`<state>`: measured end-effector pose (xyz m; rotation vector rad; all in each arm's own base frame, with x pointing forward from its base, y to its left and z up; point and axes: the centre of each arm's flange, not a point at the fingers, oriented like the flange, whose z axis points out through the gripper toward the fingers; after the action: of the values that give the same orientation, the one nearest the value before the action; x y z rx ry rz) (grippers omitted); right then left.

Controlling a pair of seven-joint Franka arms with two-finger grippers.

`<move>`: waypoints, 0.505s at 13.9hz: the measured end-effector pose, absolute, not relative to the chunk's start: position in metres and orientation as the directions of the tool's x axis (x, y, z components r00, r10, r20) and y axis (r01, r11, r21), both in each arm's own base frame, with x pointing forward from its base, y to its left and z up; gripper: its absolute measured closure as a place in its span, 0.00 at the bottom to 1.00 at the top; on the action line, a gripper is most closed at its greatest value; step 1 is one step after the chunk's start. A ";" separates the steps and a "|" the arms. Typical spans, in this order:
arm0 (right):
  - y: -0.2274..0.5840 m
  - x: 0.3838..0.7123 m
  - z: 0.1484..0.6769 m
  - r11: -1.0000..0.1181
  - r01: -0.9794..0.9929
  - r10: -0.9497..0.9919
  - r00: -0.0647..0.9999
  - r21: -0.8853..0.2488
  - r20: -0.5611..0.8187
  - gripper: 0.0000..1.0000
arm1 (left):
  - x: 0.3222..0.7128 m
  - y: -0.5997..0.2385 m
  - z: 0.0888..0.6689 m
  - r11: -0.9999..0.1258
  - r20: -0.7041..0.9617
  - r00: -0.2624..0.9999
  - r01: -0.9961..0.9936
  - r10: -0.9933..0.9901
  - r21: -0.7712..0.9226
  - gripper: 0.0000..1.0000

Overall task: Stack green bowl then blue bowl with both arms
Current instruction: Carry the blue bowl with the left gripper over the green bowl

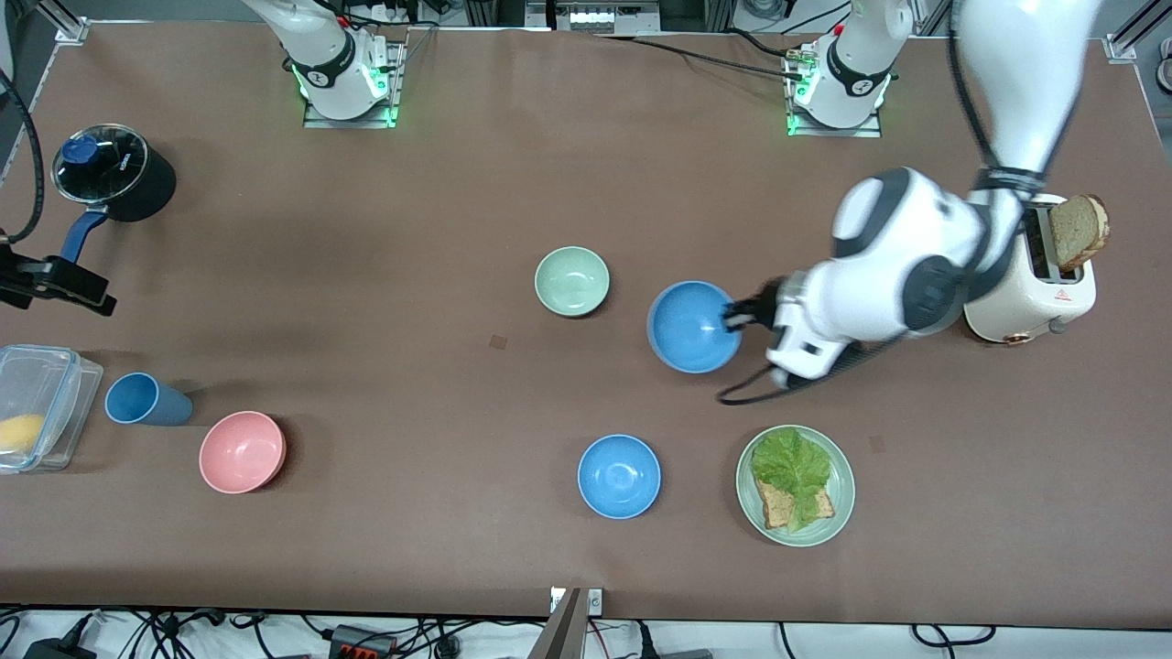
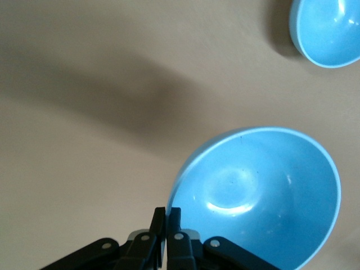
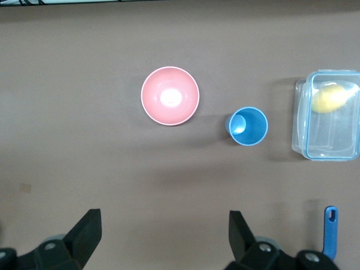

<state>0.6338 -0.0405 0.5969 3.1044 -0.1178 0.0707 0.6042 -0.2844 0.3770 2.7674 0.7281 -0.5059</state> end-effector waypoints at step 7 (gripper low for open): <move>-0.038 0.598 0.598 -0.997 -0.075 -0.075 0.997 0.036 0.005 0.00 | 0.551 -0.378 0.342 -0.709 -0.371 0.693 0.696 0.618 0.117 0.95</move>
<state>0.5979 -0.0379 0.5981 3.1035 -0.1170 0.0055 0.5508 -0.3783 0.3418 2.6554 1.0502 -0.4492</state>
